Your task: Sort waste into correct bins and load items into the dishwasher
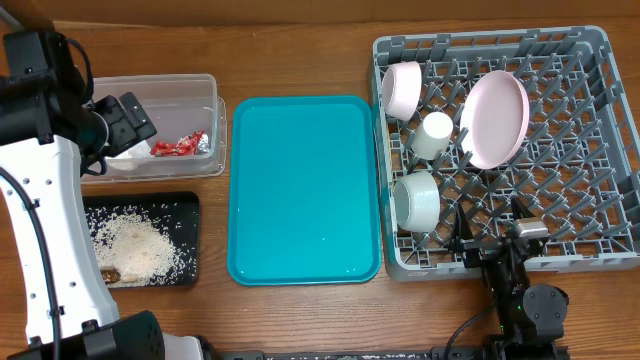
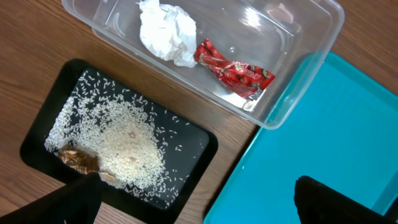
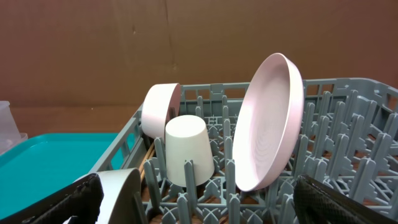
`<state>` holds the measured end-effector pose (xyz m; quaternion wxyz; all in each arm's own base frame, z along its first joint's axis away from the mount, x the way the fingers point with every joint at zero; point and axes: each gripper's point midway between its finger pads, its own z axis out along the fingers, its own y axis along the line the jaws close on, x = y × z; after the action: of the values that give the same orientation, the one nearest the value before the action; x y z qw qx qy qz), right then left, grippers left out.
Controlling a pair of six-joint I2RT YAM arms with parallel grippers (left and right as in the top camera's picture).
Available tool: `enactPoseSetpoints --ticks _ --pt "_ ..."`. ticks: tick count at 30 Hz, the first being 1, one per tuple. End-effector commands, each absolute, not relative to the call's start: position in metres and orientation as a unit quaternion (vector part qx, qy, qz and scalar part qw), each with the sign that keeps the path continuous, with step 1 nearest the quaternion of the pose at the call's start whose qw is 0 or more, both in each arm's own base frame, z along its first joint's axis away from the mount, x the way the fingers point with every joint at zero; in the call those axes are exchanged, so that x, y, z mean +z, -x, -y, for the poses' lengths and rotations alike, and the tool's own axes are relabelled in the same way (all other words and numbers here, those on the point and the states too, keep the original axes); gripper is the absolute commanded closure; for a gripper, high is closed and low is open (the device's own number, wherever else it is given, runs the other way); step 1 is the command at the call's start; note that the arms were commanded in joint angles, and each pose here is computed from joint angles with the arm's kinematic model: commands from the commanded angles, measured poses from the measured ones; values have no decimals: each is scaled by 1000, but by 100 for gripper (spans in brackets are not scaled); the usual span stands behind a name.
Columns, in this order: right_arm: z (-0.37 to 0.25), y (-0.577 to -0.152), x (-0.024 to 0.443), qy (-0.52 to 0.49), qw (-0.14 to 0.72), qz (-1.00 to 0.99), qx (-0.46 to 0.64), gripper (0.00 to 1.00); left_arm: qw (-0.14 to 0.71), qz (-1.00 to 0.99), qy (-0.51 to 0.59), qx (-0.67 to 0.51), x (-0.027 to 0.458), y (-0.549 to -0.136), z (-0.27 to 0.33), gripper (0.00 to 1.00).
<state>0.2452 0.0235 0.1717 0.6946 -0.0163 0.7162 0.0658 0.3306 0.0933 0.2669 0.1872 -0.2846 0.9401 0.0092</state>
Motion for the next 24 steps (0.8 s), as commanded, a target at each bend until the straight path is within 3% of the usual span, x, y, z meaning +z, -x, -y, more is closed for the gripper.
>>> enactPoseSetpoints --ticks 1,15,24 --pt "-21 -246 170 10 697 -714 63 0 213 -940 267 1 283 -327 -75 0" --pt "-21 -246 170 10 697 -714 63 0 285 -947 146 -40 329 -305 7 0" --pt "-21 -246 170 10 697 -714 63 0 301 -943 129 -50 341 -294 17 0"
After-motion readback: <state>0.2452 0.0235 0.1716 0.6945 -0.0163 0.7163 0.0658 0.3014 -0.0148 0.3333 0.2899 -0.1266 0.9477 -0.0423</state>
